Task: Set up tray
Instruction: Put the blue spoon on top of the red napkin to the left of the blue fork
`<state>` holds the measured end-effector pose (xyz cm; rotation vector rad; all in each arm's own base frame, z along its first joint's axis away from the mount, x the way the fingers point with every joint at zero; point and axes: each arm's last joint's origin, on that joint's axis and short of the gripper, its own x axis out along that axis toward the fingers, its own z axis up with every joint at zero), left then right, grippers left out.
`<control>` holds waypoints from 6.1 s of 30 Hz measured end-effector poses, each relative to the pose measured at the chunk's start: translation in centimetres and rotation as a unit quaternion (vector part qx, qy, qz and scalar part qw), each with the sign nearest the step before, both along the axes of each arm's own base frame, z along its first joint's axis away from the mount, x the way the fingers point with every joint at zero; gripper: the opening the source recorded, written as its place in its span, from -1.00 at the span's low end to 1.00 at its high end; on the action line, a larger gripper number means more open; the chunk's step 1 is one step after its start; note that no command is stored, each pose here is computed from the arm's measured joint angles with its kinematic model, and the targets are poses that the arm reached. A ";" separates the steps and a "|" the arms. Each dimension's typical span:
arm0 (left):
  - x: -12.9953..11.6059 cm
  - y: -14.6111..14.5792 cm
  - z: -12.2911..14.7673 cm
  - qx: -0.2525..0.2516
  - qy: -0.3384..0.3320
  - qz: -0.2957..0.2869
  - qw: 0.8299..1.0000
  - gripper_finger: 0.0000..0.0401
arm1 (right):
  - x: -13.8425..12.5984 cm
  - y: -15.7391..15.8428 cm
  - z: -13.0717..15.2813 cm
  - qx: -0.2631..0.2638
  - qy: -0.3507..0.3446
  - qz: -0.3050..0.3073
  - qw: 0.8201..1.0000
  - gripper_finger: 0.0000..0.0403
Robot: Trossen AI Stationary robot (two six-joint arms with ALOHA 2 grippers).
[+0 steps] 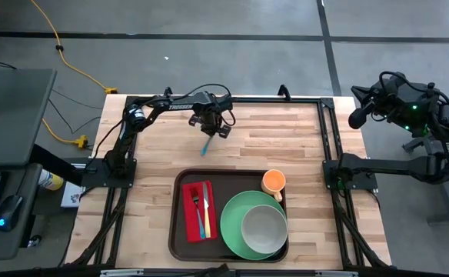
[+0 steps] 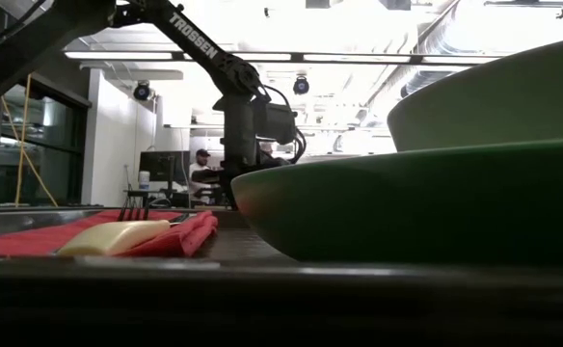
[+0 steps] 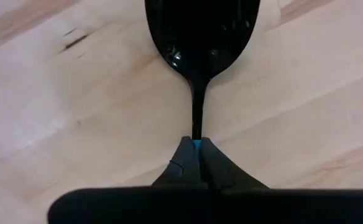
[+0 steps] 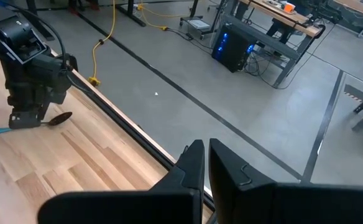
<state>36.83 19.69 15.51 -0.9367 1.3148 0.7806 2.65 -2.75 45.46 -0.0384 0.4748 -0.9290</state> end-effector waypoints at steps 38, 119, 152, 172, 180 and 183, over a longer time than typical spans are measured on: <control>-6.8 -16.8 18.9 0.168 0.029 -0.103 0.980 -0.94 | -0.1 0.0 0.0 -0.005 0.003 -0.008 1.000 -1.00; -1.8 -33.3 1.5 0.058 0.178 0.141 0.972 -0.95 | -2.7 2.3 -0.3 -0.025 0.004 0.230 0.973 -1.00; -0.2 -32.5 2.8 0.036 0.140 0.158 0.977 -0.95 | -2.7 2.3 -0.3 -0.022 0.002 0.233 0.972 -1.00; -1.1 -32.1 3.0 0.022 0.200 0.170 0.965 -0.95 | -2.7 2.4 -0.4 -0.013 0.001 0.247 0.969 -1.00; -0.9 -32.7 2.5 0.012 0.202 0.169 0.965 -0.95 | -2.7 2.5 -0.5 -0.005 0.002 0.248 0.969 -1.00; -0.9 -32.9 2.0 0.008 0.211 0.169 0.963 -0.95 | -2.7 2.5 -0.5 -0.004 0.001 0.247 0.969 -1.00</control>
